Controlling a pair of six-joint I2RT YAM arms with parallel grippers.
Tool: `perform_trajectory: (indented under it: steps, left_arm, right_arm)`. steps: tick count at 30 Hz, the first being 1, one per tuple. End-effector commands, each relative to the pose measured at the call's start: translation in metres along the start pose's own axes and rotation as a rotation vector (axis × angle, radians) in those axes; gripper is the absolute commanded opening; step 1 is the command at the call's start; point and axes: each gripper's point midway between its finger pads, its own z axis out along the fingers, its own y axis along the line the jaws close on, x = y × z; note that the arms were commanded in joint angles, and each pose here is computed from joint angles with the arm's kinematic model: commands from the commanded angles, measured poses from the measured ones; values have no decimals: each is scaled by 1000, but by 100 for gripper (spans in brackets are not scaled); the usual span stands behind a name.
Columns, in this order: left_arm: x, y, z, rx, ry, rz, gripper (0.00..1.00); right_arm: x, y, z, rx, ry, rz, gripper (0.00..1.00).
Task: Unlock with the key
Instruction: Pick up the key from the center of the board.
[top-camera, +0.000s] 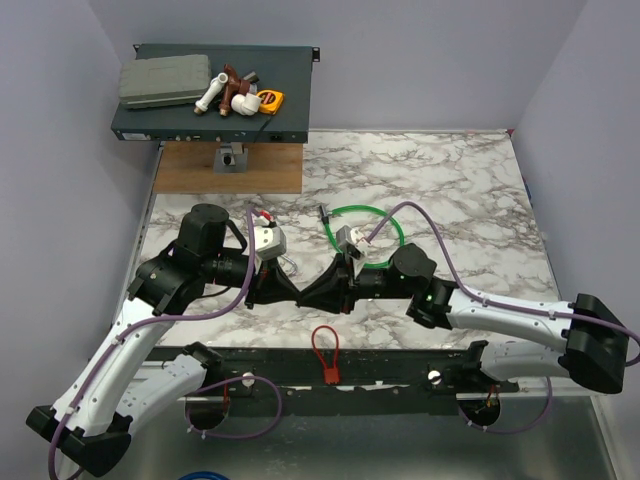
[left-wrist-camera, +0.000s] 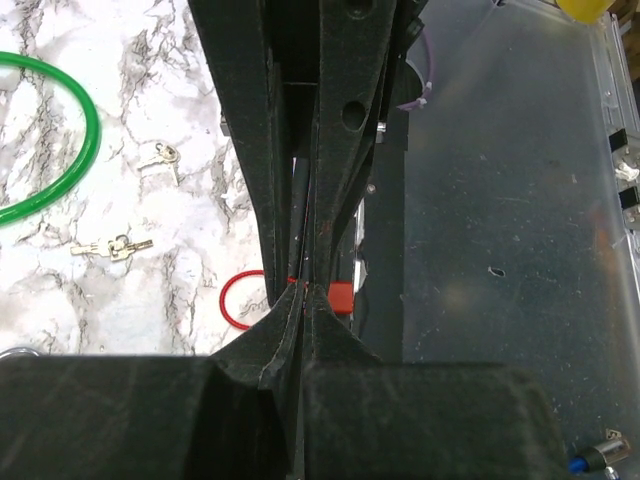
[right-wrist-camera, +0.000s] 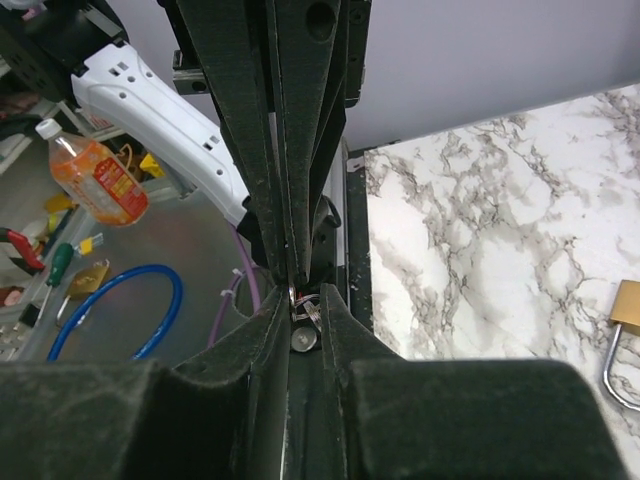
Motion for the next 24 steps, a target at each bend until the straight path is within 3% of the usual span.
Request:
perform_trajectory:
  steps: [1, 5, 8, 19, 21, 24]
  left_arm:
    - [-10, -11, -3, 35, -26, 25, 0]
    - [-8, -11, -2, 34, -25, 22, 0]
    - [-9, -11, -3, 34, -29, 25, 0]
    - [-8, -7, -3, 9, -17, 31, 0]
    - [-8, -3, -4, -8, -11, 28, 9]
    - [-11, 2, -5, -42, -9, 37, 41]
  right_arm:
    - [-7, 7, 4, -57, -44, 9, 18]
    - [-8, 7, 4, -64, -59, 20, 16]
    - [-10, 7, 4, -60, -70, 20, 1]
    - [-15, 10, -11, -57, -82, 53, 1]
    - [-16, 10, -12, -50, -67, 52, 1]
    - [-13, 8, -16, -31, -33, 53, 1]
